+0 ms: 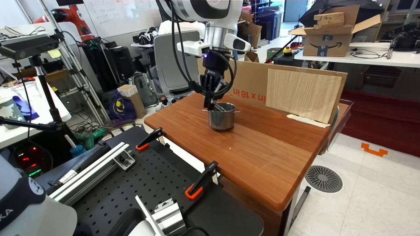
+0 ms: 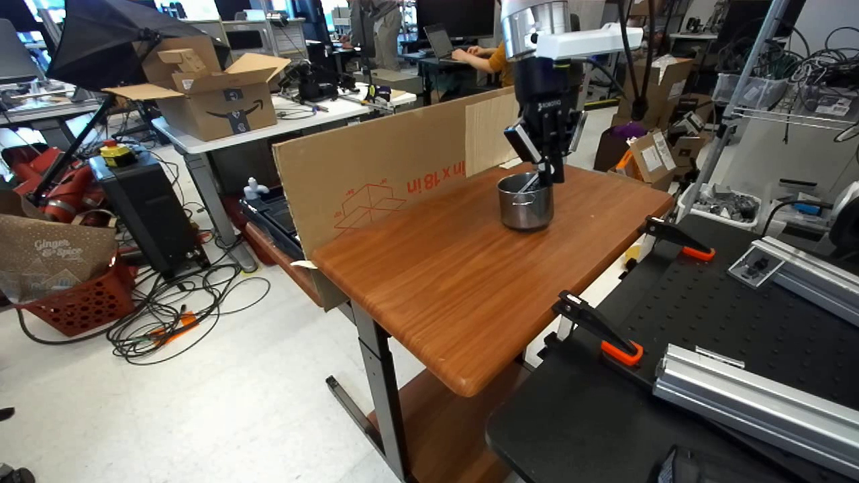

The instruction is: Put the marker on the table

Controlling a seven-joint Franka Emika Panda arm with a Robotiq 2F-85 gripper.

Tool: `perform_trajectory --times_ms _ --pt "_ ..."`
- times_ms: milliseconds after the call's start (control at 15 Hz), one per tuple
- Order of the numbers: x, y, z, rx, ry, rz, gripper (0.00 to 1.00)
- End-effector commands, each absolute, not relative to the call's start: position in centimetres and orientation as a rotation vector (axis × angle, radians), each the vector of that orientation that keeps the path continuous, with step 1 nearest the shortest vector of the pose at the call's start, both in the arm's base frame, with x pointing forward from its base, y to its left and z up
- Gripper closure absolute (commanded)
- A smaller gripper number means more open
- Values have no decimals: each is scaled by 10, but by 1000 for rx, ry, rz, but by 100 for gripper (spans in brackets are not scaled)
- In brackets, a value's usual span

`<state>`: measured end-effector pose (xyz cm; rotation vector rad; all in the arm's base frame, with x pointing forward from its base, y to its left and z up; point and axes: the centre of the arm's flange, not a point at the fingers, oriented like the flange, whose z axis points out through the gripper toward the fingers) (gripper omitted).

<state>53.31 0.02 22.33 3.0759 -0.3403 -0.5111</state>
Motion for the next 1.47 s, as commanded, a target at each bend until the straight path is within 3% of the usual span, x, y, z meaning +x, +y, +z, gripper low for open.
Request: perform_trajectory --times_ms 0,1000,1400 --pt "536 2 234 3091 -345 -516 95" --pt "521 18 344 3275 -246 -308 95" --pt "502 48 332 3284 -148 -304 95"
